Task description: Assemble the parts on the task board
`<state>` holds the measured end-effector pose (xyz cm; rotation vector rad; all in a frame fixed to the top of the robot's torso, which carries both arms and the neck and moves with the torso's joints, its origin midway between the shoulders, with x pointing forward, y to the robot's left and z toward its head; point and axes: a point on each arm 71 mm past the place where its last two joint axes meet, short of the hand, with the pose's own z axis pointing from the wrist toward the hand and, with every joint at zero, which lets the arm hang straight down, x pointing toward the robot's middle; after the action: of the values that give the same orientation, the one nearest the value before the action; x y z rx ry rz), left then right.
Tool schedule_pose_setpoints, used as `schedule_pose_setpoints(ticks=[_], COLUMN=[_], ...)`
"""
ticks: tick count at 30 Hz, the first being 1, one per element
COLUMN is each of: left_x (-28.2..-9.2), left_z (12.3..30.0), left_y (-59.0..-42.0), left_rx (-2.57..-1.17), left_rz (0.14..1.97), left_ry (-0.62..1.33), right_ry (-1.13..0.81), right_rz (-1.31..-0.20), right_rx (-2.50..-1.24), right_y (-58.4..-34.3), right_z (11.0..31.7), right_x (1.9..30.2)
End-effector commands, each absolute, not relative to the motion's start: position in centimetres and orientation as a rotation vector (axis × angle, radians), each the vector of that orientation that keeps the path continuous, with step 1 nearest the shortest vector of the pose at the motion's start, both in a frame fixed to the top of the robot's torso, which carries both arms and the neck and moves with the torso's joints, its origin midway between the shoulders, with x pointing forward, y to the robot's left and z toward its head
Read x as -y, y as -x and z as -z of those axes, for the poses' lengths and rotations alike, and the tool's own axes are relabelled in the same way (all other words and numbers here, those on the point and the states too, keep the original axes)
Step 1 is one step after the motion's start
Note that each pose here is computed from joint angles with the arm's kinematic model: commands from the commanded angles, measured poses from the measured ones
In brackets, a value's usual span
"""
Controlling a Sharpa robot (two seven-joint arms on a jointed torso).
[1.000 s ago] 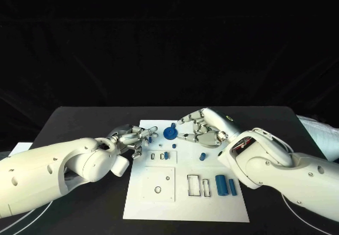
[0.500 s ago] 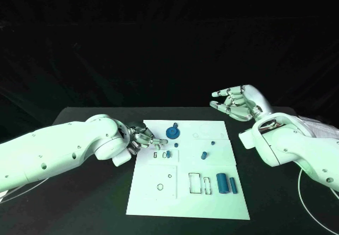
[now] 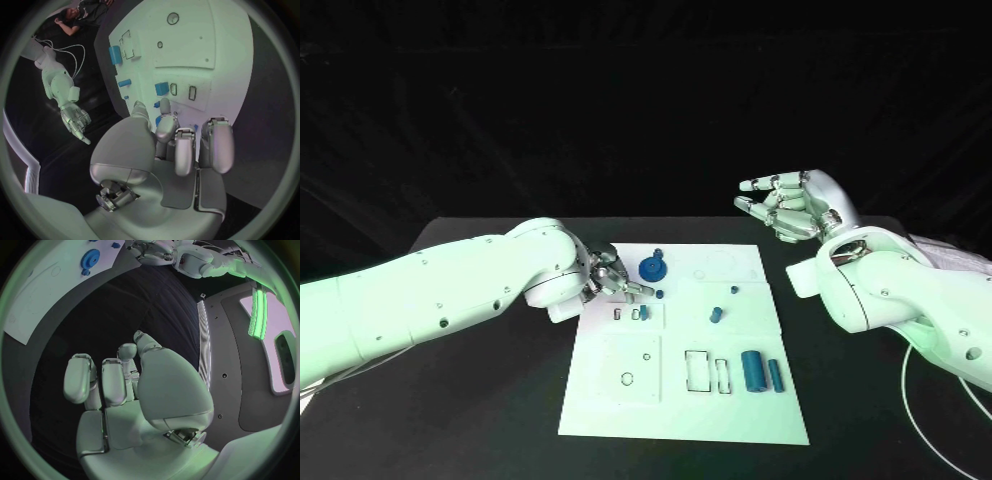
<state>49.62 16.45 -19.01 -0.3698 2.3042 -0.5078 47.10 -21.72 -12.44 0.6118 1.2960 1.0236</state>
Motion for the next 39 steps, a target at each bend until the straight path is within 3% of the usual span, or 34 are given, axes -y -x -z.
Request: schedule_pose_setpoints(ticks=[1, 11, 39], left_x=[-16.1, -14.7, -13.4], left_z=[19.0, 18.7, 19.0], left_y=[-50.0, -50.8, -50.9], left_rx=[-2.33, -2.332, -2.376], left_rz=[0.434, 0.372, 0.339], left_ry=[0.284, 0.183, 0.101], right_ry=[-0.609, -0.574, -0.535], right_rz=[-1.037, -1.045, -1.051], right_rx=[-1.298, -1.31, -1.34], right_y=[-47.1, -47.1, -46.9], right_z=[12.4, 12.6, 13.2], right_x=[21.6, 20.9, 20.5])
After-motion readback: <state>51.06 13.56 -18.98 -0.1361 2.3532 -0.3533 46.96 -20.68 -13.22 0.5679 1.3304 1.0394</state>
